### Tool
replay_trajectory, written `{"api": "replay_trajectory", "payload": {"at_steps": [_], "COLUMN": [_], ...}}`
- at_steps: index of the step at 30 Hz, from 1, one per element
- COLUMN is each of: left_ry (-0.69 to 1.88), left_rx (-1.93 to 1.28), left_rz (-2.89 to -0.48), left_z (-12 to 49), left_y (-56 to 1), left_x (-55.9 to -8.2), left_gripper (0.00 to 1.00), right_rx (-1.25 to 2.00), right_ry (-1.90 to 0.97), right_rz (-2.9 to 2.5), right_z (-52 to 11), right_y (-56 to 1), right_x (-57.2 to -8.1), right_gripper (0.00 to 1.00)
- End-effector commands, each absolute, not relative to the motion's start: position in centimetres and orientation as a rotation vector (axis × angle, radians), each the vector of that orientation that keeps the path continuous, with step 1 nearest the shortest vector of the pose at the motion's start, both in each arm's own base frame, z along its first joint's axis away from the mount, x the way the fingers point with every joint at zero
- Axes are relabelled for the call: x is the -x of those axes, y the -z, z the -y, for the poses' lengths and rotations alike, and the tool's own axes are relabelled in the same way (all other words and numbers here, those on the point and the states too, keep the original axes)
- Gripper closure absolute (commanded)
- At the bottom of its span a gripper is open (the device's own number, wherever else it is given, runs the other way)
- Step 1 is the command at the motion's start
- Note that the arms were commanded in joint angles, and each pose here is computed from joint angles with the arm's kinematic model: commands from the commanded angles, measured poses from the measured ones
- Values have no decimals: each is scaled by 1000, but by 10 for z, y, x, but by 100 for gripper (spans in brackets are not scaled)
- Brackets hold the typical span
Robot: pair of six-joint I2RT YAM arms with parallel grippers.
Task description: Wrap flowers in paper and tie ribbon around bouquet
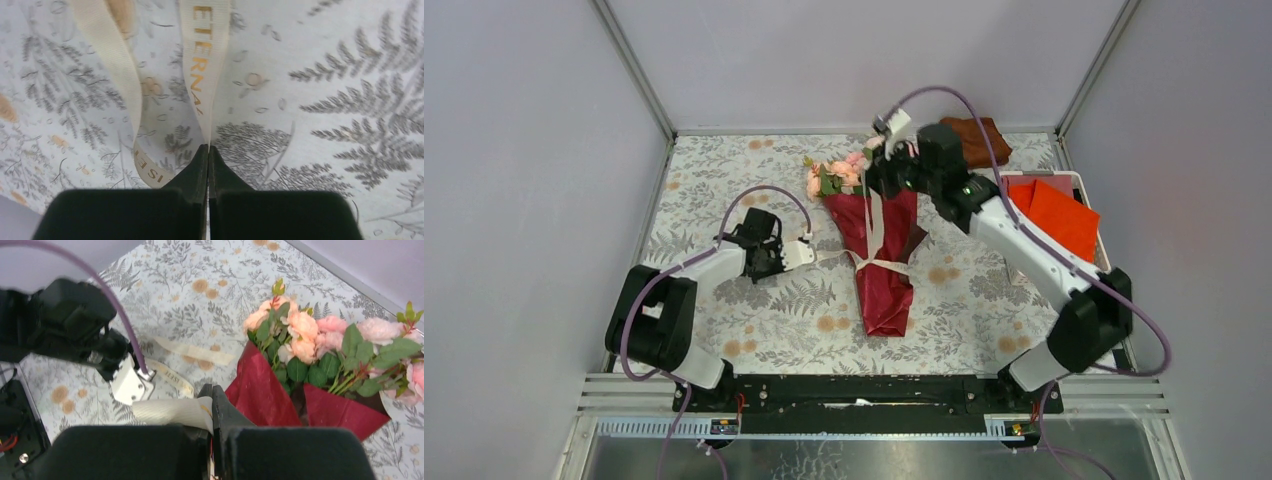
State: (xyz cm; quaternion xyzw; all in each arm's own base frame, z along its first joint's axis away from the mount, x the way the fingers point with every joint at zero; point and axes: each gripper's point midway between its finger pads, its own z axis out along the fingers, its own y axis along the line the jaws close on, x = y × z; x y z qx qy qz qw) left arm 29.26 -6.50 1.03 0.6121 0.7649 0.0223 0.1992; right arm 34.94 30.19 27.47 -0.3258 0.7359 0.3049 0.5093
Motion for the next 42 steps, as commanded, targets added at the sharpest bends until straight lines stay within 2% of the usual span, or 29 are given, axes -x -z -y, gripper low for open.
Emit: {"api": "replay_trajectory", "payload": {"at_steps": [1,3,4,6,8,9,16,20,25,30,36,39,42], "left_ry": [-306,-511,-608,-766,-814,-814,-724,-639,-447,-146,197,346,501], "left_rx": [-1360,-1172,-1073,-930,-858,-842,-820,-772,-716,-803,-980,-1092,-1162], "left_rz": [-2196,-2270,-2328,-2420,-2472,-2493,-2541,-2515,-2482,-2394,-2245,-2125,-1968], "left_z": [29,-47,-92,-160,-193,-201,-204,-197,-173,-91,44,114,175], "left_y": [-22,-16,-11,0,12,20,35,16,-17,-68,-155,-215,-292], "left_x": [-338,-347,-343,-321,-303,-295,-280,-293,-309,-322,-329,-326,-313], "left_gripper": [100,100,100,100,100,100,100,100,100,100,100,100,100], "right_rx": [633,163,-79,-470,-695,-740,-666,-549,-439,-159,256,423,503], "right_ry": [-586,-467,-535,-467,-273,-232,-368,-350,-517,-680,-917,-1011,-1018], "right_rz": [-1837,-1867,-1800,-1630,-1570,-1548,-1567,-1657,-1698,-1820,-1908,-1953,-2074], "right_z": [-299,-172,-98,43,121,130,105,67,26,-65,-198,-243,-262], "right_y": [-331,-361,-370,-364,-337,-327,-325,-327,-325,-314,-296,-283,-254], "right_x": [-411,-454,-452,-409,-353,-338,-345,-353,-361,-362,-328,-304,-285], "right_gripper": [100,100,100,100,100,100,100,100,100,100,100,100,100]}}
